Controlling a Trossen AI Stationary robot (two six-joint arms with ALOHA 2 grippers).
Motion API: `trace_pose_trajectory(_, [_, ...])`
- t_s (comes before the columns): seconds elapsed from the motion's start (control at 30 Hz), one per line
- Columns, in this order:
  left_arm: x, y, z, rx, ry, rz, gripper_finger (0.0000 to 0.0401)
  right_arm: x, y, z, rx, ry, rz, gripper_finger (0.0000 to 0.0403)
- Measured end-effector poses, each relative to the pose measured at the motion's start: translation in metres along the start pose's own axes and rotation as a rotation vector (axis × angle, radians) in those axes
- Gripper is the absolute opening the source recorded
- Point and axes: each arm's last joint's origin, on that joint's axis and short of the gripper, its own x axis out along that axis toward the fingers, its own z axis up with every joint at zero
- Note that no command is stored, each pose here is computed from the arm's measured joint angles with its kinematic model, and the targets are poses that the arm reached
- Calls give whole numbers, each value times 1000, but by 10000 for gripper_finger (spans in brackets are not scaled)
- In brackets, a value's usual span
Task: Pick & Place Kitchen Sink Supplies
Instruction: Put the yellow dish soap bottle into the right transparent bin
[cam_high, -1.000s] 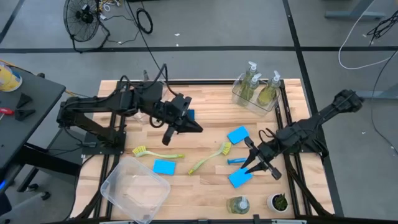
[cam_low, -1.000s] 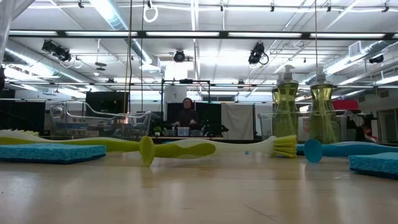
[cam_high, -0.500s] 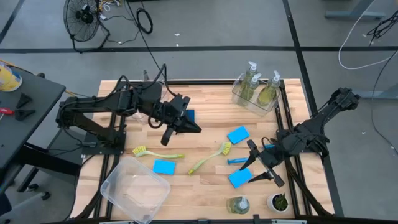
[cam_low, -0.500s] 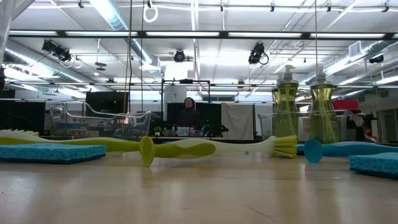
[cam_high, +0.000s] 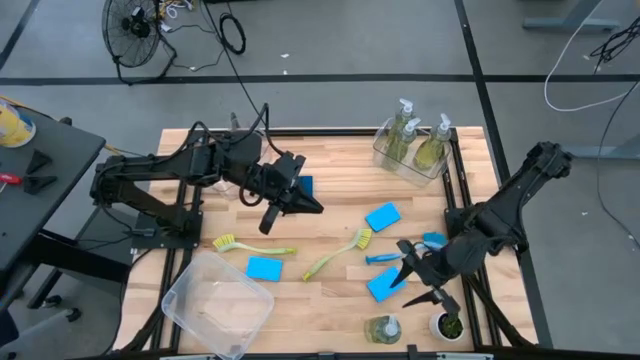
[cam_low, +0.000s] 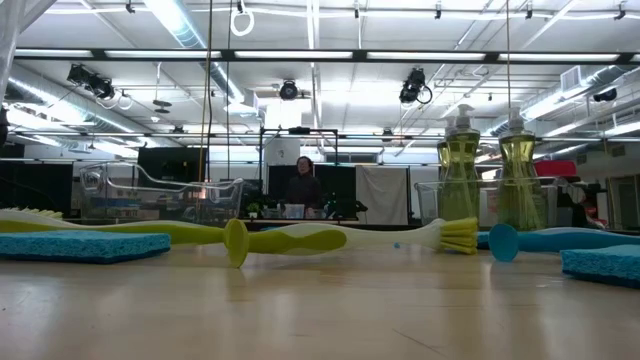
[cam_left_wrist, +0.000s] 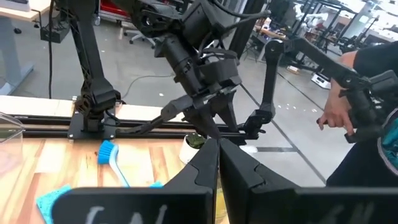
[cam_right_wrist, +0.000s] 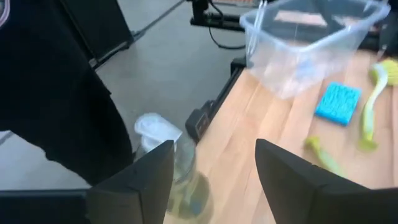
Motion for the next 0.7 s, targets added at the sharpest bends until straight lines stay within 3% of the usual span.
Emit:
trace_pose_trajectory(0.47, [0,1,-1,23,2,44,19,4,25,-27,46,164,8,226])
trace_pose_trajectory(0.7, [0,1,-1,19,1,43,19,23,22,-56,58,142,19,226])
